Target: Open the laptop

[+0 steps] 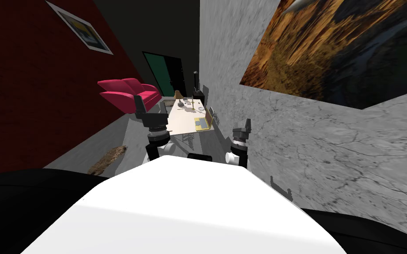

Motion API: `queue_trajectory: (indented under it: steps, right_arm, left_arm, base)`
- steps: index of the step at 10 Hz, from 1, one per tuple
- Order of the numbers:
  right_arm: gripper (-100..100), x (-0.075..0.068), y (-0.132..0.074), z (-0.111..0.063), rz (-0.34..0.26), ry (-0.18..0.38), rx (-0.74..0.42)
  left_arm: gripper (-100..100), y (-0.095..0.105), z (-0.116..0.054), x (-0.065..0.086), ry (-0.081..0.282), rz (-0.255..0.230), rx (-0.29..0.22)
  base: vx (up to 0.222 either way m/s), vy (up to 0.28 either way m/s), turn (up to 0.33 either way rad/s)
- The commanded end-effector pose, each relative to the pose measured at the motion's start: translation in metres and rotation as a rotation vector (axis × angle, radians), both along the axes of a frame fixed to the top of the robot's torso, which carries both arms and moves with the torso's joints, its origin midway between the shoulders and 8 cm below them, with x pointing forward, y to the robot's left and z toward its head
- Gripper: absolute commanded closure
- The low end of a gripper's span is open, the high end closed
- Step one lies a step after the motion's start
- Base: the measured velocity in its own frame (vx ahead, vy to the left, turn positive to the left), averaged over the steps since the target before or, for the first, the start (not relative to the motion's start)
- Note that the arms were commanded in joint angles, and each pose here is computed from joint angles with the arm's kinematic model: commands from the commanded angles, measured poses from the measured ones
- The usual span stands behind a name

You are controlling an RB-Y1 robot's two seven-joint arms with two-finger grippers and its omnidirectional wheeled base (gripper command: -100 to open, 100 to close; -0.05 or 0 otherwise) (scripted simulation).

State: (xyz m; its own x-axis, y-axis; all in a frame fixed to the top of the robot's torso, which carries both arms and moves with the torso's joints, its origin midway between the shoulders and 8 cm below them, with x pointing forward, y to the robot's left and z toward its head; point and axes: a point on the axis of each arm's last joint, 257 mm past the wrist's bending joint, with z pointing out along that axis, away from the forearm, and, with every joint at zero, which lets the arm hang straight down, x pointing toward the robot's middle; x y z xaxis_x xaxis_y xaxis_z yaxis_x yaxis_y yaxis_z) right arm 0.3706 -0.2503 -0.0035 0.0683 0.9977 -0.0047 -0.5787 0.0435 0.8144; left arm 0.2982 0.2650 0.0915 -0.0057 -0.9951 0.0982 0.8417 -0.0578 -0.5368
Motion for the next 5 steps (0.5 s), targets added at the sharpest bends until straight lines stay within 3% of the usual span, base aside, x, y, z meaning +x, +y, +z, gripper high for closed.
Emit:
queue_trajectory:
  steps: [1, 5]
  right_arm:
    - [0, 0.0000, 0.0000, 0.0000, 0.000, 0.000, 0.000]
    - [0, 0.0000, 0.0000, 0.0001, 0.000, 0.000, 0.000]
  left_arm:
    - [0, 0.0000, 0.0000, 0.0000, 0.000, 0.000, 0.000]
    - [0, 0.0000, 0.0001, -0.0001, 0.000, 0.000, 0.000]
  base:
    - [0.000, 0.000, 0.000]
    - [0.000, 0.000, 0.000]
